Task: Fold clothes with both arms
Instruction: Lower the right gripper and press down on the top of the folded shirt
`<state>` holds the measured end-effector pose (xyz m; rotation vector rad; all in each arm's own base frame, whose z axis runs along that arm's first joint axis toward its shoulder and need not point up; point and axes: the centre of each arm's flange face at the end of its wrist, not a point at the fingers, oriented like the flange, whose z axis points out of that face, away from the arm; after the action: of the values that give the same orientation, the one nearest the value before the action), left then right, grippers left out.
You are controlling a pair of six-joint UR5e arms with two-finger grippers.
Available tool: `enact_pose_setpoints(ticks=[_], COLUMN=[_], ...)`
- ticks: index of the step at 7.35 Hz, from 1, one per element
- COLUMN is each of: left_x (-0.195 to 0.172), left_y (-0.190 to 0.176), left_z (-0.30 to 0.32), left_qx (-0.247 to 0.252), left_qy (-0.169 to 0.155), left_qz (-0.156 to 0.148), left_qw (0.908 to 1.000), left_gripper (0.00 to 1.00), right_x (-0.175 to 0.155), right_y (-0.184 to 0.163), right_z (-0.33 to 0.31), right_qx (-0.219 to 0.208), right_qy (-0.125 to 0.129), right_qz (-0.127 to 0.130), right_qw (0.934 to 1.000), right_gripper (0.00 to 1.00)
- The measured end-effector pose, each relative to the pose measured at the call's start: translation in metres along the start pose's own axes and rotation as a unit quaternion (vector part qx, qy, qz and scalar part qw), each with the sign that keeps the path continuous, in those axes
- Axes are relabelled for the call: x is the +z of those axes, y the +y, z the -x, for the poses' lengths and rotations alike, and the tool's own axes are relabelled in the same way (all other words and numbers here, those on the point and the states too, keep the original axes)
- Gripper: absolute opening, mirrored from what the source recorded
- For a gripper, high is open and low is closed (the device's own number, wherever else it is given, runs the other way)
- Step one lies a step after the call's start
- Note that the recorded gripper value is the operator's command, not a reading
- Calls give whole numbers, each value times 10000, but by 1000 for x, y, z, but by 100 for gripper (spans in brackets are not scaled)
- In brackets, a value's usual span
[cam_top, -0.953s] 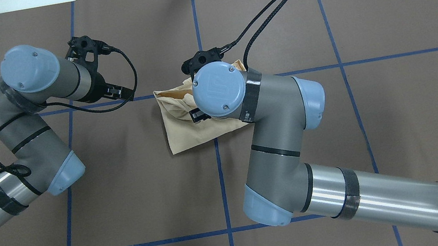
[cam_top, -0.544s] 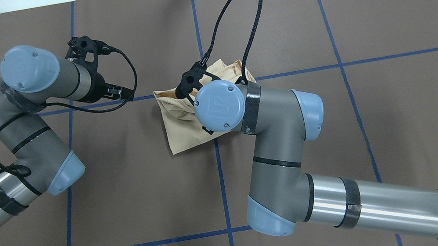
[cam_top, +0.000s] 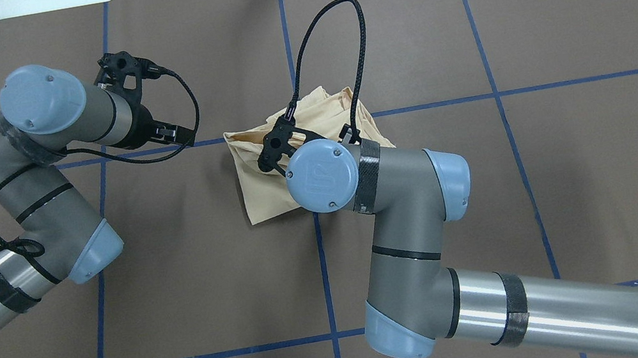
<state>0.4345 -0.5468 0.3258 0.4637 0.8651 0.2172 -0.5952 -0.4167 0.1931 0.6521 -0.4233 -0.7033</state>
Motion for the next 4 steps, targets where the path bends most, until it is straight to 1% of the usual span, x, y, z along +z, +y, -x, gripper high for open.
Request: enact_pose_setpoints(ticks=[1,2,4], left_x=[-1,-1,-2], left_y=[0,0,0], left_z=[0,-1,-1], left_qx=[1,2,5], left_qy=[4,7,12], left_qz=[-4,-8,-14], left_qw=[10000,10000,10000], left_gripper=[100,100,100], right_x=[-1,-1,10], right_y=[-2,-4,-11], right_z=[-2,-9,-19], right_qx=[38,82,162], right_qy=[6,38,57], right_qz=[-28,-48,-197], right_qw=[10000,9999,9997], right_gripper=[36,39,44])
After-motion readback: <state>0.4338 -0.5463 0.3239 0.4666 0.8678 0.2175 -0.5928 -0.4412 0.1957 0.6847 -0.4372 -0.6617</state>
